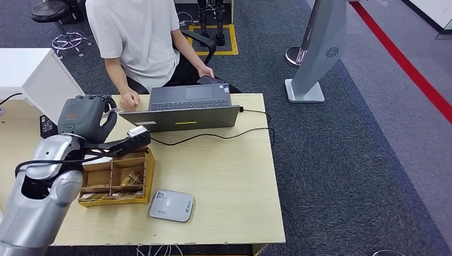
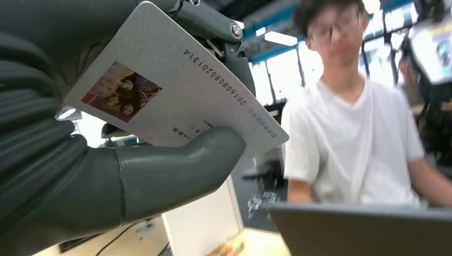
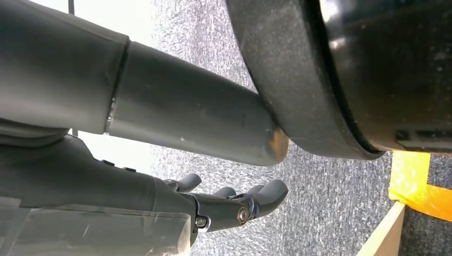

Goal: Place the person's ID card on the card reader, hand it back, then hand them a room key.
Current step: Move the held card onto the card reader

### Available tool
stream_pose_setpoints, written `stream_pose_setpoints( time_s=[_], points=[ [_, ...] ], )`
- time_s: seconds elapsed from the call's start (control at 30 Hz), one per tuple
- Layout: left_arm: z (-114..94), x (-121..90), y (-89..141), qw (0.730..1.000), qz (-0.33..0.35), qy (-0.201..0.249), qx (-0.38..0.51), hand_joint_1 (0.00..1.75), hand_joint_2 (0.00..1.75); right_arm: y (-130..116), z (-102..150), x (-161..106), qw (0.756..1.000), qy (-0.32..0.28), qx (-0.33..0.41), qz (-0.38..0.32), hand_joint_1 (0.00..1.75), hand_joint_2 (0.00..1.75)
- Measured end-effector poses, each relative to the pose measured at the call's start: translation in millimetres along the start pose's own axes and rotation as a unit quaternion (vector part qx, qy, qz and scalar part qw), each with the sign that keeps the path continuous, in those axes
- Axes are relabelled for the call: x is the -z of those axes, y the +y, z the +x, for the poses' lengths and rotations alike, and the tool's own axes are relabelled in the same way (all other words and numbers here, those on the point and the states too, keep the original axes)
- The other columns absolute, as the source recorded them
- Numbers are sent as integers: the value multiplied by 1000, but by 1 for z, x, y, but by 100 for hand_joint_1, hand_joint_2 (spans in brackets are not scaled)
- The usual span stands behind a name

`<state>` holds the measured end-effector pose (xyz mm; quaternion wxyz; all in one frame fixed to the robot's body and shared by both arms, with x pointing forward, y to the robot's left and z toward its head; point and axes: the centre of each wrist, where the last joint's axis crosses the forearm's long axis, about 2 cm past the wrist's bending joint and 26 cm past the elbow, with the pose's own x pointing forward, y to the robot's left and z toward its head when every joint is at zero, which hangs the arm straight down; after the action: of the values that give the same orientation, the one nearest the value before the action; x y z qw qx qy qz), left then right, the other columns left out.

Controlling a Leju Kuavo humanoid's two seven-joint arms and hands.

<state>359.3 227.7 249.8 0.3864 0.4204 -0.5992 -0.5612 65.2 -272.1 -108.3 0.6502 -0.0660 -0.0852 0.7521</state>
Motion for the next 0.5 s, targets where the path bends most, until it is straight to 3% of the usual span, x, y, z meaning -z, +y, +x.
stream_pose_setpoints(
  time_s=[0.2, 0.5],
  points=[
    [27, -30, 0, 997, 68, -26, -8, 175, 175, 1, 2, 0, 1000, 3, 7, -3, 0, 0],
    [38, -42, 1, 996, 83, -40, -19, 175, 175, 2, 3, 0, 1000, 3, 10, -2, 0, 0]
  ],
)
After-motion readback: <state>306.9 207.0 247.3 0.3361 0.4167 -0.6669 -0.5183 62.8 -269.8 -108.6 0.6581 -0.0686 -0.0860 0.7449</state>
